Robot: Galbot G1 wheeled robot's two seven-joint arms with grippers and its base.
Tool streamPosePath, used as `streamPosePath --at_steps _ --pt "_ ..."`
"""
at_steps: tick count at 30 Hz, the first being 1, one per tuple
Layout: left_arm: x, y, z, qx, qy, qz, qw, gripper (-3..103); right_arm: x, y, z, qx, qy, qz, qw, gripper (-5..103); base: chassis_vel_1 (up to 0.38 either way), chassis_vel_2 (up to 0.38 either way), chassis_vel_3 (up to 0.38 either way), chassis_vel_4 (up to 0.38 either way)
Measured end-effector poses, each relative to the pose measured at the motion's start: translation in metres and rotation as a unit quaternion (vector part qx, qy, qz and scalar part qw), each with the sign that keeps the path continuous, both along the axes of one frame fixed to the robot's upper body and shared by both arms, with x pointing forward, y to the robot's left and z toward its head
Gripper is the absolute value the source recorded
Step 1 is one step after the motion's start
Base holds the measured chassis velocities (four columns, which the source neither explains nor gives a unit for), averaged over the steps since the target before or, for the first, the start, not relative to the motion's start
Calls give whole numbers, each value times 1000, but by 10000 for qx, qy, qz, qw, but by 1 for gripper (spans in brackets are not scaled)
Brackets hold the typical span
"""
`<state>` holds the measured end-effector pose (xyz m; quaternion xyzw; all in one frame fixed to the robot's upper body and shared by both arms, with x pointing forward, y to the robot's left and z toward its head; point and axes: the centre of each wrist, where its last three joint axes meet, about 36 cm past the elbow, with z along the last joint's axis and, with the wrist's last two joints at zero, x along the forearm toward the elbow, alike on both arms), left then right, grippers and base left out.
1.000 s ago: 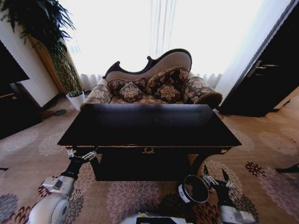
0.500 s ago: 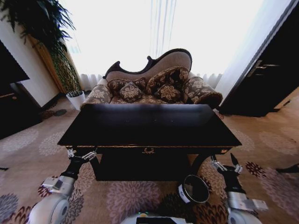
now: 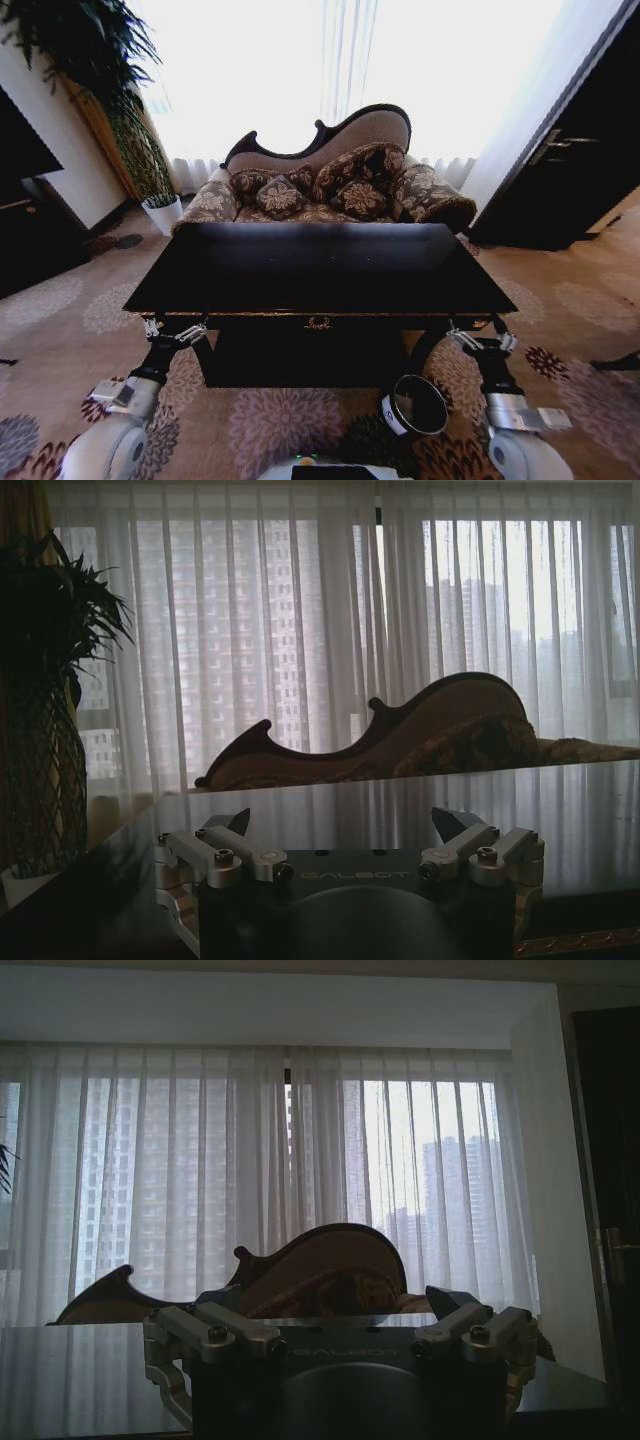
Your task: Move to the front of the table and place the trash on the table into the trash bin.
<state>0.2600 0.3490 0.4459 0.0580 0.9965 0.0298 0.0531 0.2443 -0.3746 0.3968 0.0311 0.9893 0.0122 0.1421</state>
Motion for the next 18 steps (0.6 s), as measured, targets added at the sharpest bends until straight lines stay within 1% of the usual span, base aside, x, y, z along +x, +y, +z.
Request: streamPosePath --at_steps 18 --pt "0 0 0 0 0 0 10000 100 0 0 0 5 9 0 10000 100 0 0 0 0"
